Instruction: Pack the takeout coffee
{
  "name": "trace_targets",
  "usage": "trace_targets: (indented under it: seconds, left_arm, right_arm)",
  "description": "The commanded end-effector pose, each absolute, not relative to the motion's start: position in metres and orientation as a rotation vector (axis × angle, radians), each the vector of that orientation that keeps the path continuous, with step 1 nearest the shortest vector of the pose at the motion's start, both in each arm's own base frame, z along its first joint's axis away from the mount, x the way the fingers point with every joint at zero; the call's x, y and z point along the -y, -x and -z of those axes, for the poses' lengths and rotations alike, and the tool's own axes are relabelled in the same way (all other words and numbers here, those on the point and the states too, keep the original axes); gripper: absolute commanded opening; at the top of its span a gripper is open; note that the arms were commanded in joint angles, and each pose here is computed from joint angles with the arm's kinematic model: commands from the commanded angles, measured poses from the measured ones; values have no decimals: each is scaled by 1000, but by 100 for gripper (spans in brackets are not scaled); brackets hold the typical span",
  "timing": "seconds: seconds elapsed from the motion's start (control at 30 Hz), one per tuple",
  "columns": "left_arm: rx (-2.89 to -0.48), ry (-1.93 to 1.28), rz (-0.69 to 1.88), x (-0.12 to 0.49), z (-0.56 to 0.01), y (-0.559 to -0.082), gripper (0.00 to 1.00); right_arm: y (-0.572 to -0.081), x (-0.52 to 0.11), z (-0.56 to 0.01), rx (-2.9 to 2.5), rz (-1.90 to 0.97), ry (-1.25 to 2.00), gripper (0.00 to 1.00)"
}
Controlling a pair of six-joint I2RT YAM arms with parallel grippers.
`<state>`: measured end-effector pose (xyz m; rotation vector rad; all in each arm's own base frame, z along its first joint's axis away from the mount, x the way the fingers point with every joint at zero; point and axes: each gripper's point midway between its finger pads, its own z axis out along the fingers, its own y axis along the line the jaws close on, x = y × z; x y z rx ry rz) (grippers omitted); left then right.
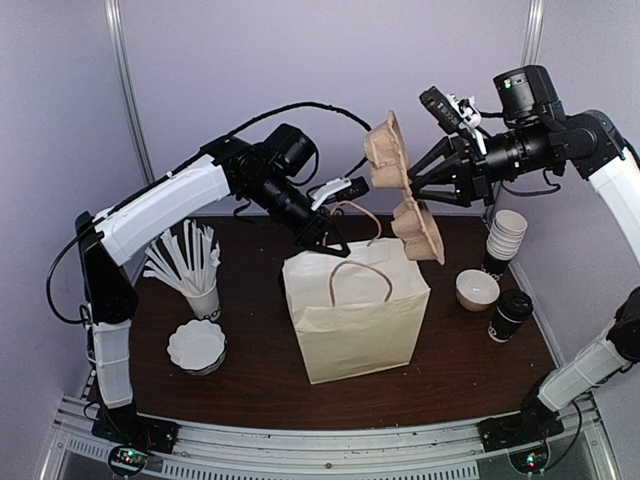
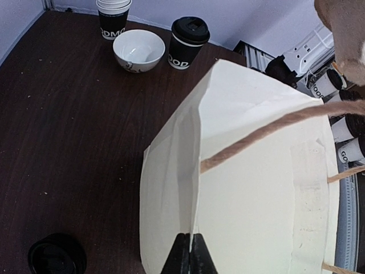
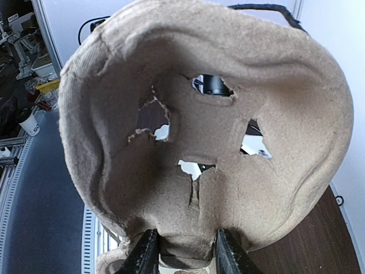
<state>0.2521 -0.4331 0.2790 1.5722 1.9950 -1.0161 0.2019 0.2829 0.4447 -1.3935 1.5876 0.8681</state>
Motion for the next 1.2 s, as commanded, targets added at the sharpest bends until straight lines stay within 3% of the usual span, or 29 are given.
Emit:
trace_targets:
  seconds: [0.0, 0.7, 1.17]
  left_arm:
    - [-1939, -1586, 1112, 448, -295, -240, 0]
    - [-1926, -1625, 1184, 455, -294, -224, 0]
    - [-1945, -1656, 1169, 451, -284, -219, 1]
  right_arm:
    - [-188, -302, -439, -1562, -937, 1474, 35]
    - [-180, -344, -360, -1602, -831, 1716, 35]
    - [-189, -354, -361, -1595, -840, 1701, 33]
